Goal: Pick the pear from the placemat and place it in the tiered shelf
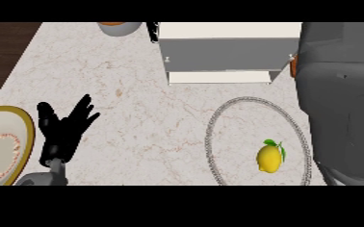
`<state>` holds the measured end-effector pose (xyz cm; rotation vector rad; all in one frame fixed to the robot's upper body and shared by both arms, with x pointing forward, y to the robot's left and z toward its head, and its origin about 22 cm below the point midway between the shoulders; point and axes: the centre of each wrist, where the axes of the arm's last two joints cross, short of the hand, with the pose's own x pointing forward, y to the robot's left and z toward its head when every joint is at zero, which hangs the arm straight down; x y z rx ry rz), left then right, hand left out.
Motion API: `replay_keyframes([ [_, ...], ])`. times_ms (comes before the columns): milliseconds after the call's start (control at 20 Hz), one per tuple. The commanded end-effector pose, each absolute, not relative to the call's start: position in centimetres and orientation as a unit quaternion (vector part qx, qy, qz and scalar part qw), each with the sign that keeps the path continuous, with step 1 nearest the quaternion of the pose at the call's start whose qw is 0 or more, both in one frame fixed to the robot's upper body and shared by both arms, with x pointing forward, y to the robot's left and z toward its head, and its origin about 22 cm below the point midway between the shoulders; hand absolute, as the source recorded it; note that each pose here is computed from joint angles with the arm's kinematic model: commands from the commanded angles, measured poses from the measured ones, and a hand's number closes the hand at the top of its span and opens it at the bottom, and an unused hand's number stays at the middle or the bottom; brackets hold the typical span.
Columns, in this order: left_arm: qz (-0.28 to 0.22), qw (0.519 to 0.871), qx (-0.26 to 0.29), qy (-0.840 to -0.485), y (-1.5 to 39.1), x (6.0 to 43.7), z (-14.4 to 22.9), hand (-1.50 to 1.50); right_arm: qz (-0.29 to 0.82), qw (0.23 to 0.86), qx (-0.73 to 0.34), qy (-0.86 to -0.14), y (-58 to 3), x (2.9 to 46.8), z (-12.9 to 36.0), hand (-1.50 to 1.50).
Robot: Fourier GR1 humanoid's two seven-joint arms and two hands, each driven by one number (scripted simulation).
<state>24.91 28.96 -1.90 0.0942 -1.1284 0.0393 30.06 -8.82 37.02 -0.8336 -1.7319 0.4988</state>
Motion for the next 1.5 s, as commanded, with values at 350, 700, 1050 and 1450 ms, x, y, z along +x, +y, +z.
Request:
replay_keyframes([
  [350,0.014,0.849,0.046,-0.527,29.6,23.1,-2.6,0.00,0.276,0.582,-0.372,-0.669,-11.7,37.0,37.0,1.50],
  [700,0.012,0.847,0.042,-0.529,29.5,24.5,-3.9,0.00,0.285,0.566,-0.389,-0.668,-10.9,39.7,33.6,1.50],
  [1050,0.018,0.849,0.041,-0.527,29.5,24.1,-3.7,0.00,0.279,0.568,-0.390,-0.669,-13.4,42.5,33.2,1.50],
  [1450,0.013,0.847,0.040,-0.529,28.5,25.6,-2.1,0.00,0.284,0.552,-0.373,-0.689,-12.5,44.2,32.7,1.50],
])
